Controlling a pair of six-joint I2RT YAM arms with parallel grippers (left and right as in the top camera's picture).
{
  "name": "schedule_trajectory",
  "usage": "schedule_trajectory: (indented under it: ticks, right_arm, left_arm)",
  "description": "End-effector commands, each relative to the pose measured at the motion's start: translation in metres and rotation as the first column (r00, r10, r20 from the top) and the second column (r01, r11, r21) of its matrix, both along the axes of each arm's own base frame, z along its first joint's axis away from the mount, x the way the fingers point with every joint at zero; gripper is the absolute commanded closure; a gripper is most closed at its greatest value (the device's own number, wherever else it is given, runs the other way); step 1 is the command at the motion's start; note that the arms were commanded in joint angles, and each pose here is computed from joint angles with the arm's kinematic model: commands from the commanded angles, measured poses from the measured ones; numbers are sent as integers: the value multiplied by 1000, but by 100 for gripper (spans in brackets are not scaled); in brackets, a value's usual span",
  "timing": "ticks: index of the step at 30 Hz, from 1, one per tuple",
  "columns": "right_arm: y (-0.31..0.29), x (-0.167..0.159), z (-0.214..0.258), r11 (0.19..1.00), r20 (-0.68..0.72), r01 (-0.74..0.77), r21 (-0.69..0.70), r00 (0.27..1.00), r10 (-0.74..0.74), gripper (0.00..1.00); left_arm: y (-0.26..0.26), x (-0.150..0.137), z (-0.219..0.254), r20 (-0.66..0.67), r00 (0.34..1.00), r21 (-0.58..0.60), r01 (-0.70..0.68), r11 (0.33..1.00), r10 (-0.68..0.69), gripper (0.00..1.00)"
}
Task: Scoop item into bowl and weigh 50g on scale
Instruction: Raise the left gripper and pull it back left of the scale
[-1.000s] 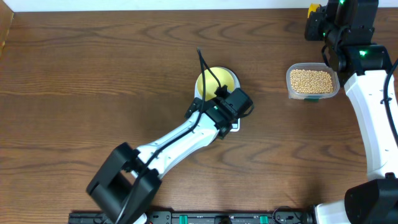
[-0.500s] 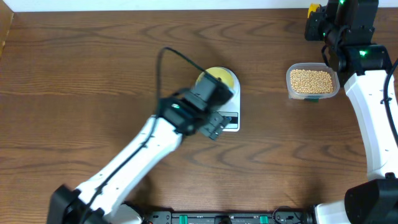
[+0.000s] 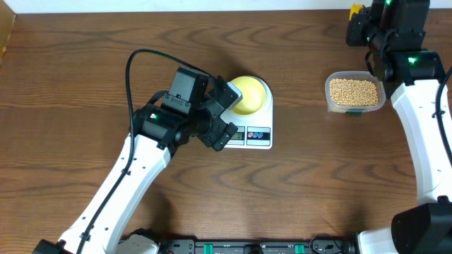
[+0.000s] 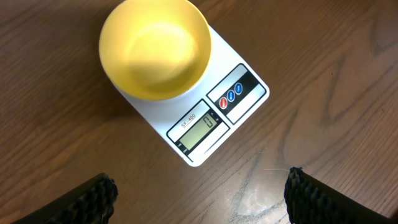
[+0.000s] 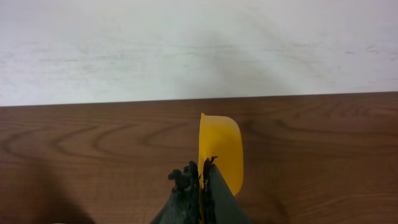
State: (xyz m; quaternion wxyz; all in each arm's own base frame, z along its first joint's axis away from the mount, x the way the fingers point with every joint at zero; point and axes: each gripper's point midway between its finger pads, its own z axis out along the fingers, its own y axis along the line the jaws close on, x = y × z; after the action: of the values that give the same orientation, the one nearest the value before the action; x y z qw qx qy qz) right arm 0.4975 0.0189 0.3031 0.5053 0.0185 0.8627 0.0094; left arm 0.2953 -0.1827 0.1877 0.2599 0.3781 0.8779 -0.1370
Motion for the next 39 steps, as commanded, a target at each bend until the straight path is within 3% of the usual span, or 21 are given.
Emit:
schedule_trajectory:
  ticks: [1, 14, 24, 39]
  right_arm:
    - [0, 1, -3, 1000, -9, 4, 13, 1000, -4, 99]
    - [0, 1, -9, 1000, -26, -1, 4, 1000, 1, 98]
    - [-3, 4, -67, 999, -187, -18, -30, 982, 12, 99]
    - [-15, 10, -93, 993, -242, 94, 71, 967, -74, 99]
  left_arm:
    - [1, -3, -1, 4, 1000, 2, 28, 1000, -28, 12]
    - [1, -3, -1, 4, 1000, 2, 28, 1000, -28, 12]
    - [1, -3, -1, 4, 1000, 2, 28, 1000, -28, 12]
    - [1, -3, -1, 4, 1000, 2, 28, 1000, -28, 12]
